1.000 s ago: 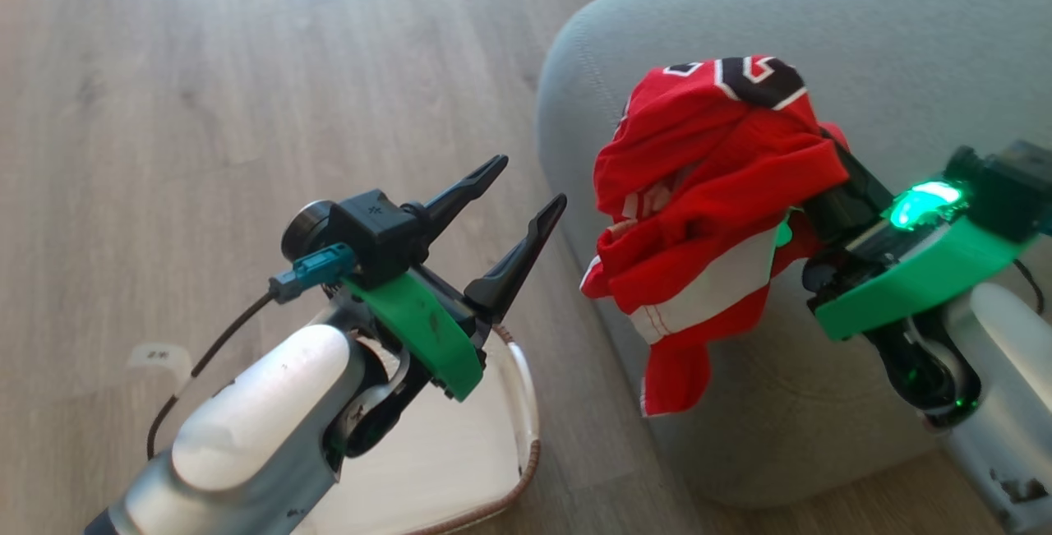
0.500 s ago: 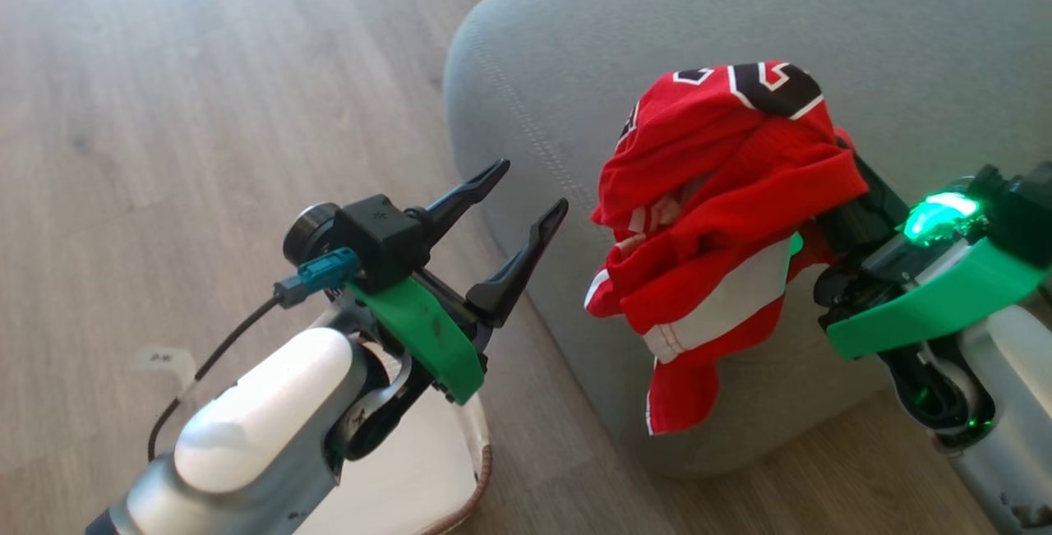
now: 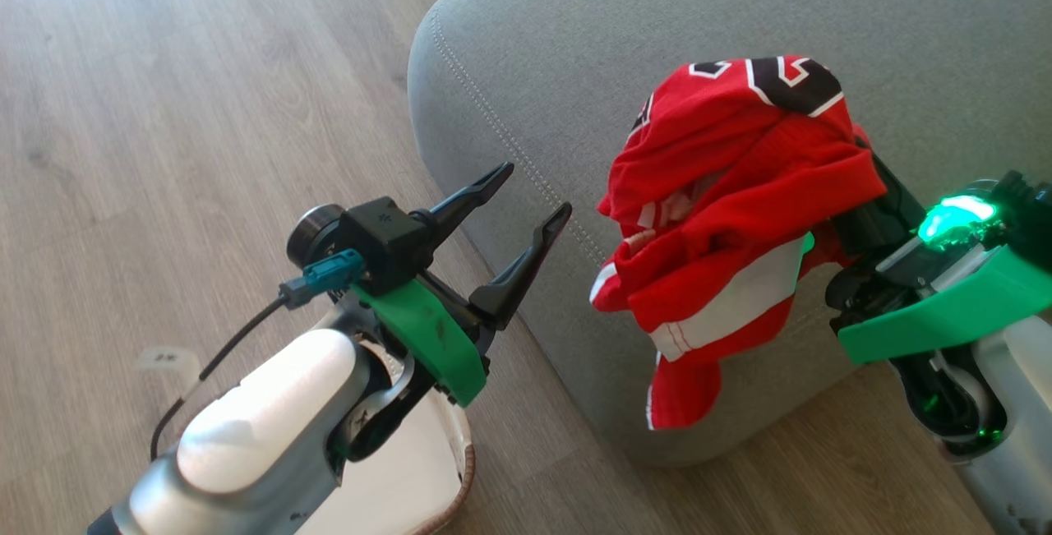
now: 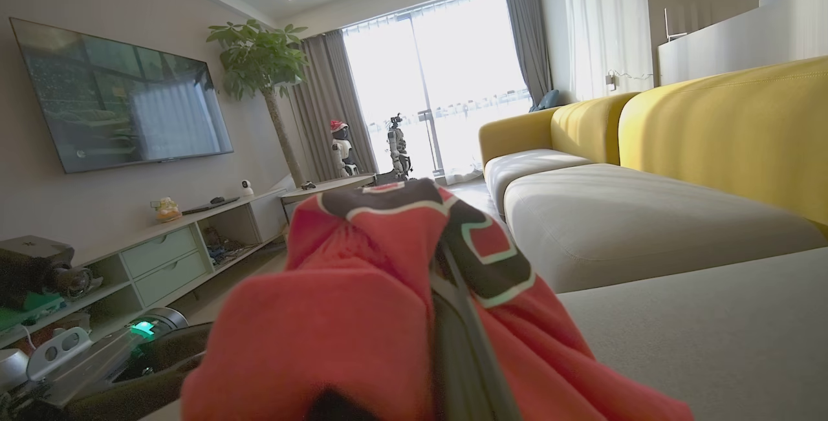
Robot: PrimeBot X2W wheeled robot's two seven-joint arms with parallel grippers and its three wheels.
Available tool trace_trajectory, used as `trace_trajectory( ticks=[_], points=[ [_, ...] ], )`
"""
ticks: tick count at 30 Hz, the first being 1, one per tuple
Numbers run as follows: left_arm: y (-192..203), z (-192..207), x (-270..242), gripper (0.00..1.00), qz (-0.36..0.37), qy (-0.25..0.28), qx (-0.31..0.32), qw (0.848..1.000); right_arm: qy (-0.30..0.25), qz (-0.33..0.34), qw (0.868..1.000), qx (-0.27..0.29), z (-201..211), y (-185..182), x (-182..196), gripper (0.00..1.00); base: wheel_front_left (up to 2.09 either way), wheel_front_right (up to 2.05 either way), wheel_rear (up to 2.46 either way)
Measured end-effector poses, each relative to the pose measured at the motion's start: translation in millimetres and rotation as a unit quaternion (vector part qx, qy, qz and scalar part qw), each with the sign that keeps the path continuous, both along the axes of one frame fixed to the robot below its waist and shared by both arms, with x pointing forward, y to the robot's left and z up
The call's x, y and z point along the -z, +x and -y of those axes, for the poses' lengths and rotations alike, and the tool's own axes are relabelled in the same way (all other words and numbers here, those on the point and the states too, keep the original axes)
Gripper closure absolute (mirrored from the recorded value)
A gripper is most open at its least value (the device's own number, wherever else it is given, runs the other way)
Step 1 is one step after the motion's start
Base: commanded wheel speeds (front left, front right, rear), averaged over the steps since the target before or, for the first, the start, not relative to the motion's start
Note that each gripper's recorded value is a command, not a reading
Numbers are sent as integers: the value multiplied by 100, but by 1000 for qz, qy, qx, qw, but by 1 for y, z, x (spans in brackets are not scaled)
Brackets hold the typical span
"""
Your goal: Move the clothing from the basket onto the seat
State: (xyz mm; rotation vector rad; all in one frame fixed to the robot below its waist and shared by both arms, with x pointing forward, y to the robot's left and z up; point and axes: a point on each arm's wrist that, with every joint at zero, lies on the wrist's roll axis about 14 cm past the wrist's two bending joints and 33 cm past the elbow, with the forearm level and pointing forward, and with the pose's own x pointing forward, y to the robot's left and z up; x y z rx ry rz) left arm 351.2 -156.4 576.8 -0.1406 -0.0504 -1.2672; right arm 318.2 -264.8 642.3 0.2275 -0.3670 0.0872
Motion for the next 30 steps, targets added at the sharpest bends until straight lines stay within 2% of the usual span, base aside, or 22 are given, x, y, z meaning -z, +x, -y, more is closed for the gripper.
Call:
trace_trajectory(
  ticks=[7, 13, 15, 30],
  points=[
    [6, 2, 0, 0, -2, -4, 1, 1000, -1, -11, 1000, -6, 2, 11, -4, 100, 0, 0, 0],
    [16, 1, 0, 0, -4, -10, -1, 1000, -3, 12, 1000, -7, 18, 34, -36, 100, 0, 0, 0],
    [19, 1, 5, 0, -6, -5, -2, 1000, 13, 15, 1000, -4, 28, 44, -44, 100, 0, 0, 0],
    [61, -2, 30, 0, -22, 1, 1, 1000, -12, -40, 997, 67, 101, 138, -41, 100, 0, 0, 0]
  ],
)
